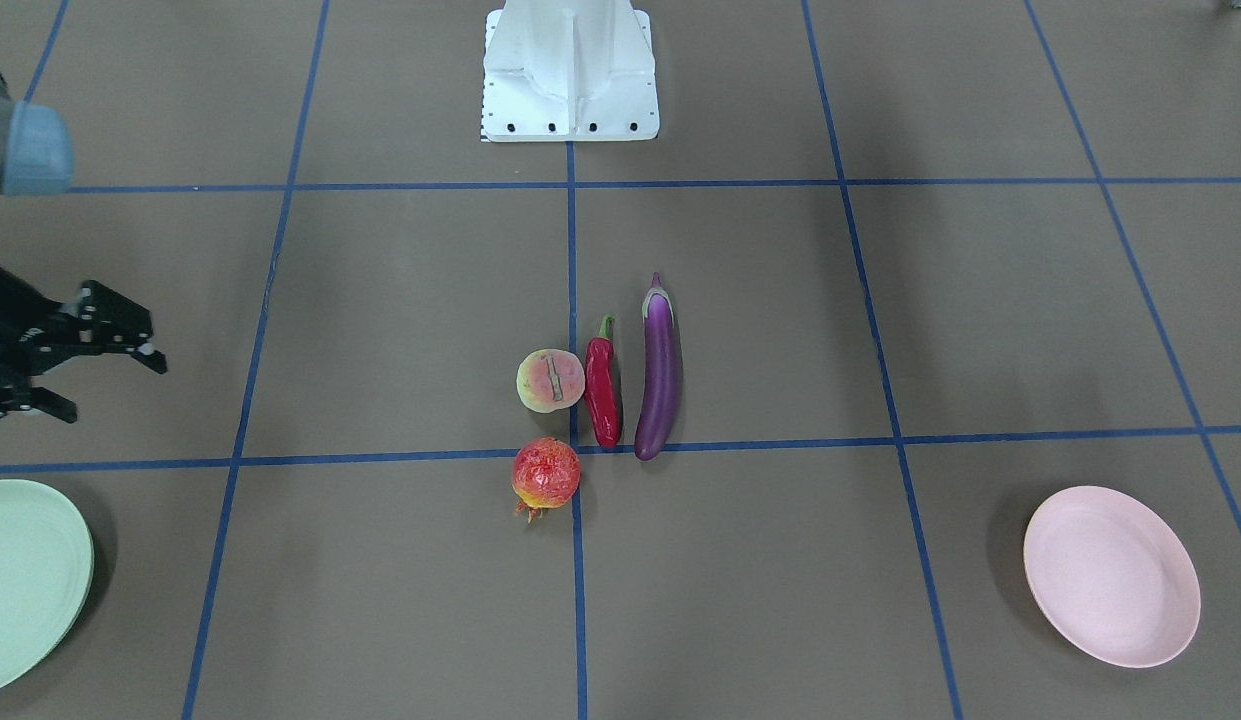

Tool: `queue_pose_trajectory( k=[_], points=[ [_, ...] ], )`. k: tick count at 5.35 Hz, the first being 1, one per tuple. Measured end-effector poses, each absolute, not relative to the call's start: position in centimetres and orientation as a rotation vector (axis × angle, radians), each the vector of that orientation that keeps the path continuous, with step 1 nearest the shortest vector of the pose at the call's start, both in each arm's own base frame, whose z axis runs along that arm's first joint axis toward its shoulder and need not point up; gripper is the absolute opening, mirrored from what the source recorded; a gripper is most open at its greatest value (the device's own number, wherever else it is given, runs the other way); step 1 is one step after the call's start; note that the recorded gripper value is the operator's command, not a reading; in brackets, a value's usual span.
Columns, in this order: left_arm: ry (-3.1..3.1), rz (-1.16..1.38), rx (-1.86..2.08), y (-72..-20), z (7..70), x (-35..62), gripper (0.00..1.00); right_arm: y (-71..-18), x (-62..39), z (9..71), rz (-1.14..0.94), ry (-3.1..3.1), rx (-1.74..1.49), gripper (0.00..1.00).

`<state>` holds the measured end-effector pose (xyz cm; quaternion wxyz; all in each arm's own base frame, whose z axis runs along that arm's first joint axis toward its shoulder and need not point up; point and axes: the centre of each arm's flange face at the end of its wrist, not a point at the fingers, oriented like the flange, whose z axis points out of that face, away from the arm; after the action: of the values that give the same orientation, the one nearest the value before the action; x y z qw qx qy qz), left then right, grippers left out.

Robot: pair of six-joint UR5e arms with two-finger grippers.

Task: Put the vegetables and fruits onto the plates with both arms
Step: 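Move the right gripper over the red pomegranate, then lower the right gripper and grasp the red pomegranate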

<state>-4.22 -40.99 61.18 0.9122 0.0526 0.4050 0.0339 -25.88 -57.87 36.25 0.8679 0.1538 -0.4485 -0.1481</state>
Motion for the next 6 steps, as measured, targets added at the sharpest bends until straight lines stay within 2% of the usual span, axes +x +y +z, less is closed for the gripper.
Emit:
queue_pose_trajectory(
  k=[3,6],
  points=[
    [0.835,0.071,0.107,-41.0,61.3,-4.2,1.0,-60.2,-48.5,25.3,-0.113,-0.814,0.327,0.99],
    [0.836,0.068,0.102,-40.9,61.6,-4.2,1.0,-60.5,-56.9,20.1,-0.06,-0.767,0.338,0.99]
  ],
)
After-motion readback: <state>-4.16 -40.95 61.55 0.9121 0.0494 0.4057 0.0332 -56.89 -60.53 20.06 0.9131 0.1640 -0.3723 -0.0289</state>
